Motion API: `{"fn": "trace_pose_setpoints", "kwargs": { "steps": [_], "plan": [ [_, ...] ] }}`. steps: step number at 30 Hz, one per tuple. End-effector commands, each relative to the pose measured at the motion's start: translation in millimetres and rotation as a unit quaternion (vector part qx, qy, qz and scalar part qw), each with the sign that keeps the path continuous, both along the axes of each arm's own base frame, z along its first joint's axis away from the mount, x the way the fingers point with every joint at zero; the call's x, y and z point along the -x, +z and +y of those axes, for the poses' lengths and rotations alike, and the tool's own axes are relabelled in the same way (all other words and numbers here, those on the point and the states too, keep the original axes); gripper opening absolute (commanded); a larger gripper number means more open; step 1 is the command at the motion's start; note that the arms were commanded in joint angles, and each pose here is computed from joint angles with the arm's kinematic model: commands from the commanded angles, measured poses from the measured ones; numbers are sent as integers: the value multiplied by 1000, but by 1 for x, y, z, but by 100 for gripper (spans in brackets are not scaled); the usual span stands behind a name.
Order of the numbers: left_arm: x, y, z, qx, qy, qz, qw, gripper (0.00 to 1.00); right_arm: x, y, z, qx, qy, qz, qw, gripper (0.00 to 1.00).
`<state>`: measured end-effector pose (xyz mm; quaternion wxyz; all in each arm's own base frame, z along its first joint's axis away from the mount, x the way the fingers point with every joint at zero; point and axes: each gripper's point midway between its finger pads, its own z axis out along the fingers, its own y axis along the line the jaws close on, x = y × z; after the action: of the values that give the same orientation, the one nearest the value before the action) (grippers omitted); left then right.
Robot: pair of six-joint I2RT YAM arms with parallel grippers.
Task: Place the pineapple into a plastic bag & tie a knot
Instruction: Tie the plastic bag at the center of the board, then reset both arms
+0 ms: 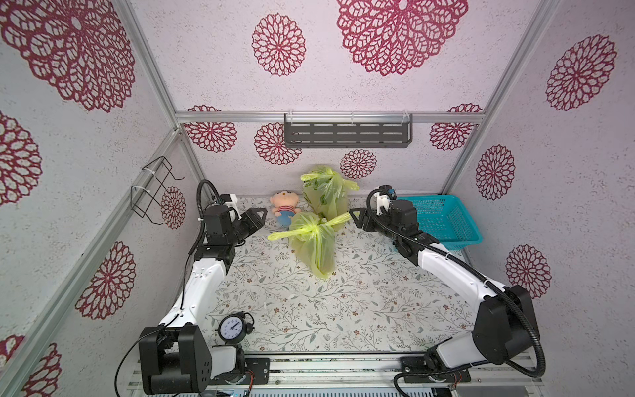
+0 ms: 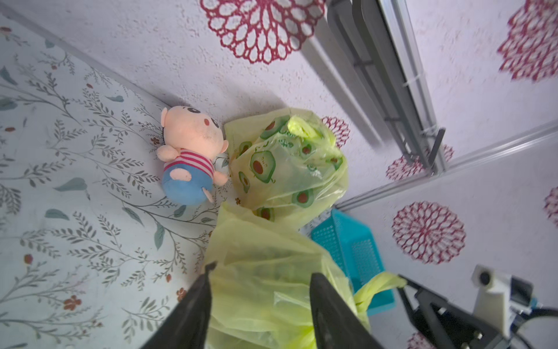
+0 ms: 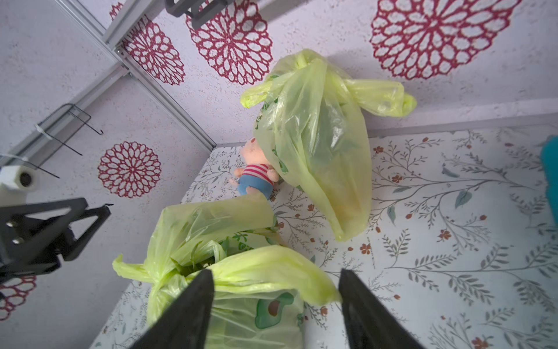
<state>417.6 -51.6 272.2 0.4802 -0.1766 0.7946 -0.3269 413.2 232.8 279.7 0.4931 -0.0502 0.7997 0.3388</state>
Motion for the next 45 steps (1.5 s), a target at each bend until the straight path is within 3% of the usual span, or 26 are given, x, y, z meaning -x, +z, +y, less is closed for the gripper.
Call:
{"fn": "trace_pose_setpoints", "kwargs": {
  "steps": [1, 4, 7, 10, 16, 20, 23, 29, 35, 45],
  "plan": [
    [7, 19, 26, -50, 56, -8, 997, 75, 8, 47, -10, -13, -10, -67, 998, 87],
    [14, 30, 52, -97, 115, -12, 989, 90, 12, 63, -33, -1, -62, -105, 993, 99],
    [25, 35, 84, -150, 189, -13, 970, 99, 15, 69, -75, 24, -158, -134, 978, 99],
    [40, 27, 120, -204, 274, -1, 940, 97, 24, 60, -130, 60, -282, -149, 946, 99],
    [72, -28, 171, -284, 400, 43, 870, 97, 61, -8, -231, 165, -457, -115, 866, 99],
    [79, -66, 179, -333, 401, 64, 851, 97, 90, -63, -273, 225, -496, -95, 833, 99],
    [83, -87, 185, -371, 402, 69, 834, 97, 107, -94, -292, 255, -505, -86, 820, 99],
    [69, -113, 165, -402, 324, 27, 856, 98, 113, -134, -294, 239, -464, -87, 849, 99],
    [59, -116, 144, -390, 273, -52, 878, 97, 97, -142, -276, 226, -403, -107, 880, 99],
    [39, -125, 135, -365, 234, -92, 896, 97, 60, -144, -263, 224, -351, -140, 898, 99]
  ]
}}
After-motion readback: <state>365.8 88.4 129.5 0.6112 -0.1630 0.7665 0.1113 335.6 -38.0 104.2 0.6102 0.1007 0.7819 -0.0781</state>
